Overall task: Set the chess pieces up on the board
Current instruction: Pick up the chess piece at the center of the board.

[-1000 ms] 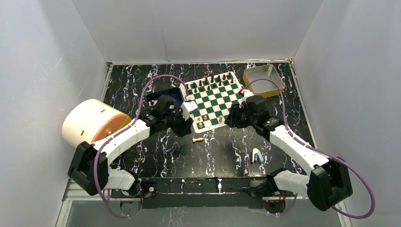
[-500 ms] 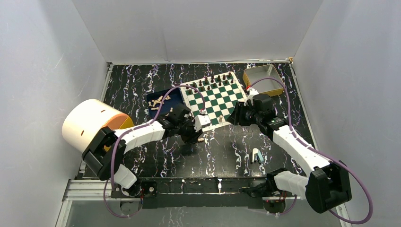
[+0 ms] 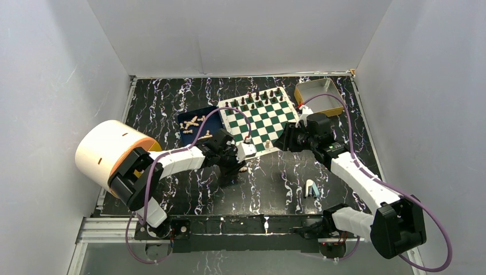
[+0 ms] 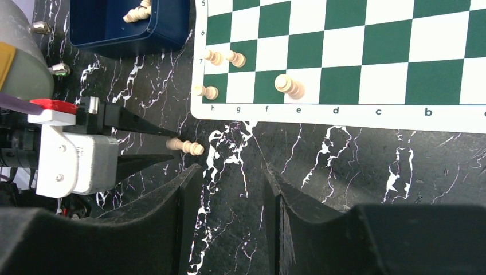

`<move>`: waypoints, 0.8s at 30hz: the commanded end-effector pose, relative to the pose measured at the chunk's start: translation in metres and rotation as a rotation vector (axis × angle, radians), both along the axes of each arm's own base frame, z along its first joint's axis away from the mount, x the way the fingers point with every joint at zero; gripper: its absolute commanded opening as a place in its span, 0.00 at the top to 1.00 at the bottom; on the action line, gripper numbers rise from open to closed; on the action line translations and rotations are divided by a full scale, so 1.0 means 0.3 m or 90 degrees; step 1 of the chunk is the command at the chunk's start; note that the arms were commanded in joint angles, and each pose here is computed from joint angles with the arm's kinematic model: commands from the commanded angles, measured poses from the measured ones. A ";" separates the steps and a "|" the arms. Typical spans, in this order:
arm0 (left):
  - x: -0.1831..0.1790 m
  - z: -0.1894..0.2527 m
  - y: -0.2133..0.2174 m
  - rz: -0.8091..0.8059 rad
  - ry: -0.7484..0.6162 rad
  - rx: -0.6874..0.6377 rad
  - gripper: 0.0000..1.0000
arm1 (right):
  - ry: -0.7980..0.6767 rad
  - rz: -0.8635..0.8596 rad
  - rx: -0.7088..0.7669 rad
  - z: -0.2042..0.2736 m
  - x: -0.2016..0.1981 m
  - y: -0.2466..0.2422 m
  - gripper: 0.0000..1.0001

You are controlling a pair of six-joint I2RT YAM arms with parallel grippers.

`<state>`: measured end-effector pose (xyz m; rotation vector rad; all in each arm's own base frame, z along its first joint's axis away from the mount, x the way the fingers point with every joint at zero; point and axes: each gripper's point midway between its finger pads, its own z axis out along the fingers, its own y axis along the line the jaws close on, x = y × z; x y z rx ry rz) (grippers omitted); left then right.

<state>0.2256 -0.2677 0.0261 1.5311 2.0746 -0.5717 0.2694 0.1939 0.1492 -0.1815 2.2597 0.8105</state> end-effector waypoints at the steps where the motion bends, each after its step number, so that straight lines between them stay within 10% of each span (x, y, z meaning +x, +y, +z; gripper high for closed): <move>1: -0.020 -0.009 -0.020 -0.028 0.006 -0.005 0.69 | -0.045 0.003 0.024 0.060 0.017 0.007 0.49; 15: -0.038 0.022 -0.005 0.019 0.031 0.006 0.94 | -0.035 -0.003 0.053 0.072 -0.003 0.016 0.49; 24: -0.076 0.178 -0.045 0.081 0.033 -0.130 0.97 | 0.017 0.117 0.183 0.161 -0.095 0.133 0.43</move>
